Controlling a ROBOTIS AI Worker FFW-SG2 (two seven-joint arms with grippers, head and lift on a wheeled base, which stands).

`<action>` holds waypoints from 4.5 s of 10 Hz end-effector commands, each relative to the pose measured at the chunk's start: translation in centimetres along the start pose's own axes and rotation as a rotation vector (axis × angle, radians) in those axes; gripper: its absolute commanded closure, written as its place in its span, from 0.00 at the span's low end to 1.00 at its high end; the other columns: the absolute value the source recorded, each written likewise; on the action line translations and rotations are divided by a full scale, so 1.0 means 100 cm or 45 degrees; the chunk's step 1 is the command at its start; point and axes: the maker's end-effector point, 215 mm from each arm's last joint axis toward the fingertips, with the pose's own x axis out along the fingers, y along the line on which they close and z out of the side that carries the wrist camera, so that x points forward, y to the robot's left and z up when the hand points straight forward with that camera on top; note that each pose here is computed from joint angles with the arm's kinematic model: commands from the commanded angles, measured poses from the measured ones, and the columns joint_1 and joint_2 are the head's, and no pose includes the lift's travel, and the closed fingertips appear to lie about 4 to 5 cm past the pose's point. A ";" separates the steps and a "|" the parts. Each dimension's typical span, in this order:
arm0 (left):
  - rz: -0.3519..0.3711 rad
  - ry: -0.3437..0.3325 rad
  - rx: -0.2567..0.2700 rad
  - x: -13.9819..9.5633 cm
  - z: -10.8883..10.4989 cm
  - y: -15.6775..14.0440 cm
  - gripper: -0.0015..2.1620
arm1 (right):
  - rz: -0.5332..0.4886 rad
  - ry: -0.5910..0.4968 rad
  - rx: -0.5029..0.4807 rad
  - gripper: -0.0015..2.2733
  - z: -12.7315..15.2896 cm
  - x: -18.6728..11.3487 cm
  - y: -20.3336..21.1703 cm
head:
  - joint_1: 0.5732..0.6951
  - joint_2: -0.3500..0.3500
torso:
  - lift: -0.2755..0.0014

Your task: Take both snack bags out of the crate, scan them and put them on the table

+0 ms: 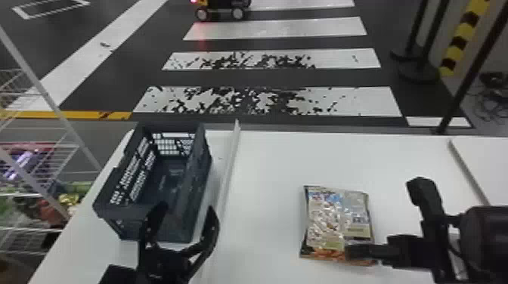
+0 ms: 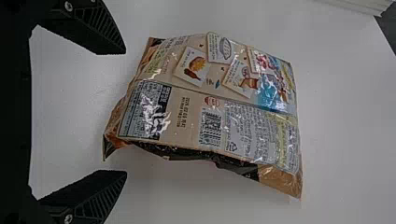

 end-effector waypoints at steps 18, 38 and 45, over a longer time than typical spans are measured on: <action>0.014 -0.002 0.003 -0.003 0.001 0.006 0.04 | -0.090 0.006 -0.027 0.04 0.000 0.014 -0.020 | 1.00 0.70 | 0.66; 0.013 -0.004 0.005 -0.004 0.002 0.007 0.04 | -0.300 -0.365 0.050 1.00 0.088 -0.086 -0.074 | 1.00 0.56 | 0.66; 0.009 -0.002 0.008 -0.006 0.002 0.007 0.04 | -0.703 -0.636 0.283 1.00 0.109 -0.225 -0.221 | 1.00 0.22 | 0.66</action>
